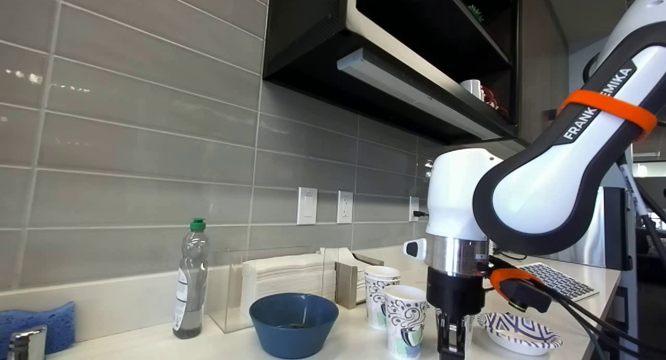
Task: Swap the places of the spoons on the cups
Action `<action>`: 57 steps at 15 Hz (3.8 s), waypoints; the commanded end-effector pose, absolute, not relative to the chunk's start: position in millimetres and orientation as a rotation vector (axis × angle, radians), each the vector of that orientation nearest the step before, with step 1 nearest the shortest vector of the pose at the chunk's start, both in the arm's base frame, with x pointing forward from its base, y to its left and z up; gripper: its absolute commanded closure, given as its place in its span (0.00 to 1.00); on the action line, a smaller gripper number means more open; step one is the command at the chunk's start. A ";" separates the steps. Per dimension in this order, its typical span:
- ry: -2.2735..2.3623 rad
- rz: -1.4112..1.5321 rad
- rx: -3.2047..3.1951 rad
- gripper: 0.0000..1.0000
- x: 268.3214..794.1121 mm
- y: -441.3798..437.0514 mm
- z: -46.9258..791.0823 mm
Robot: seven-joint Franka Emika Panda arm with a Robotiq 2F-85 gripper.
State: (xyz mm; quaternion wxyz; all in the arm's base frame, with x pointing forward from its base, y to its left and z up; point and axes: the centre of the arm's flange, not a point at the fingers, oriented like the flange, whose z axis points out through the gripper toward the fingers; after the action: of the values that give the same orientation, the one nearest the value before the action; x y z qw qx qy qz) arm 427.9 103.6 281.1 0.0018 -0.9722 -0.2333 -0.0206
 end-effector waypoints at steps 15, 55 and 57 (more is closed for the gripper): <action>-0.821 -0.102 -3.203 0.97 424.3 112.4 398.4; -0.553 -0.099 -3.142 0.97 565.6 53.2 389.3; -0.548 -0.097 -3.142 0.97 567.8 52.1 387.8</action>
State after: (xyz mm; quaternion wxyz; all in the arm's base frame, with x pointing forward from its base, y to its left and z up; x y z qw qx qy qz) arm 555.2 55.1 389.3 -0.0314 -0.9830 -0.1786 -0.0287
